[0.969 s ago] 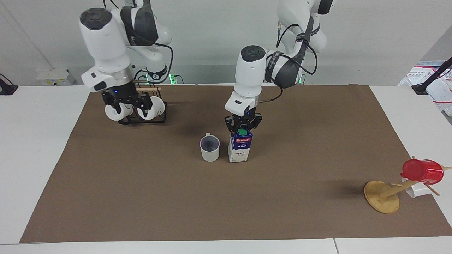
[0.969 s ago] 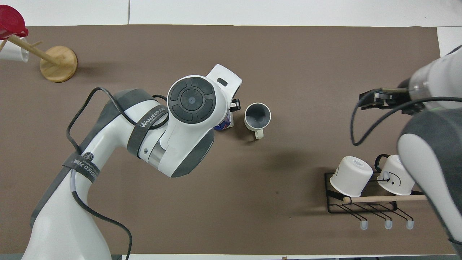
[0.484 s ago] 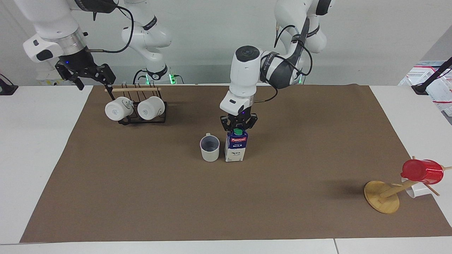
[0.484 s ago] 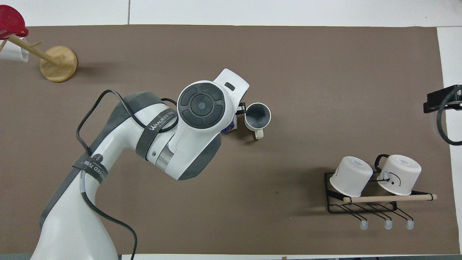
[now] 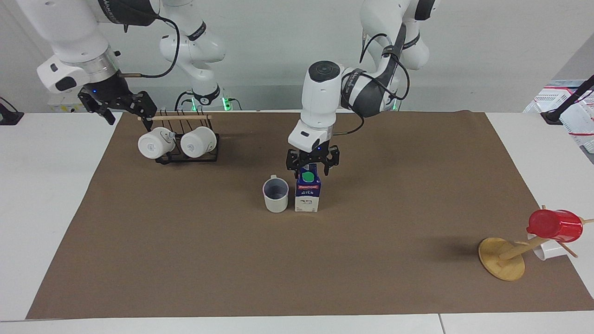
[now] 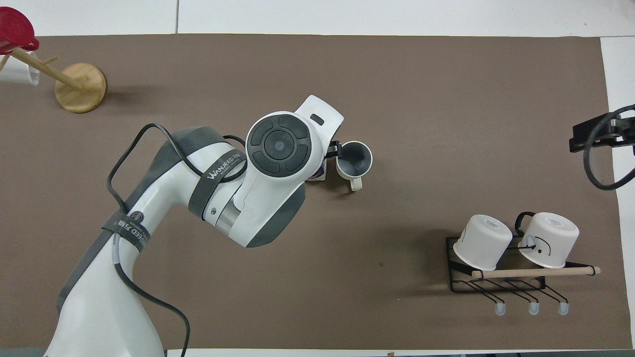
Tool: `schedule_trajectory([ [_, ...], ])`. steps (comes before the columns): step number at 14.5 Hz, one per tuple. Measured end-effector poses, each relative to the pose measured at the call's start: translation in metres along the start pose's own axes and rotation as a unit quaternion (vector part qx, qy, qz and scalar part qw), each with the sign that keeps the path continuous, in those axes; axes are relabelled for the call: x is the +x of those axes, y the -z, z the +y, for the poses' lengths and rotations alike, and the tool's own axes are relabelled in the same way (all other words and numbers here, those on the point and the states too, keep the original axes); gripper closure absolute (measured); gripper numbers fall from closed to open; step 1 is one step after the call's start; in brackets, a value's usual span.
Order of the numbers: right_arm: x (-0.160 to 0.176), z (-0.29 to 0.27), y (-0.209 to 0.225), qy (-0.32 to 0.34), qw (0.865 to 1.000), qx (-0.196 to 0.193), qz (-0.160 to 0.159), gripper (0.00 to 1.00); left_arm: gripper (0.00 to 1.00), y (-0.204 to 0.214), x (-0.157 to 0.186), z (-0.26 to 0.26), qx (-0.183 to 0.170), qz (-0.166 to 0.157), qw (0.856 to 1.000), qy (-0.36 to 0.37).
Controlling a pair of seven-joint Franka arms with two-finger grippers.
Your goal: Place cup and milk on table
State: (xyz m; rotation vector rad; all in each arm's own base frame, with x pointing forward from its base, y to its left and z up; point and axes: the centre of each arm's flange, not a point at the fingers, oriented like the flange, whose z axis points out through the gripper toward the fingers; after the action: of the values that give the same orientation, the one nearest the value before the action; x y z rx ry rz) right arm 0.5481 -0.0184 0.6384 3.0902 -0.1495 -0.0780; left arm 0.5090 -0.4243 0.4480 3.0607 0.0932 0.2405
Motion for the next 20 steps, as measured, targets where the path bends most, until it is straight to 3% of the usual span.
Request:
schedule_trajectory([
  [12, -0.001, -0.002, 0.001, 0.001, 1.000, 0.008, -0.004, 0.00, 0.00, 0.068, 0.010, -0.037, 0.015, -0.006, 0.999, 0.028],
  [20, -0.001, 0.002, 0.000, -0.003, 1.000, 0.009, -0.004, 0.00, 0.00, 0.085, 0.094, -0.218, 0.045, -0.019, 0.999, 0.004],
])
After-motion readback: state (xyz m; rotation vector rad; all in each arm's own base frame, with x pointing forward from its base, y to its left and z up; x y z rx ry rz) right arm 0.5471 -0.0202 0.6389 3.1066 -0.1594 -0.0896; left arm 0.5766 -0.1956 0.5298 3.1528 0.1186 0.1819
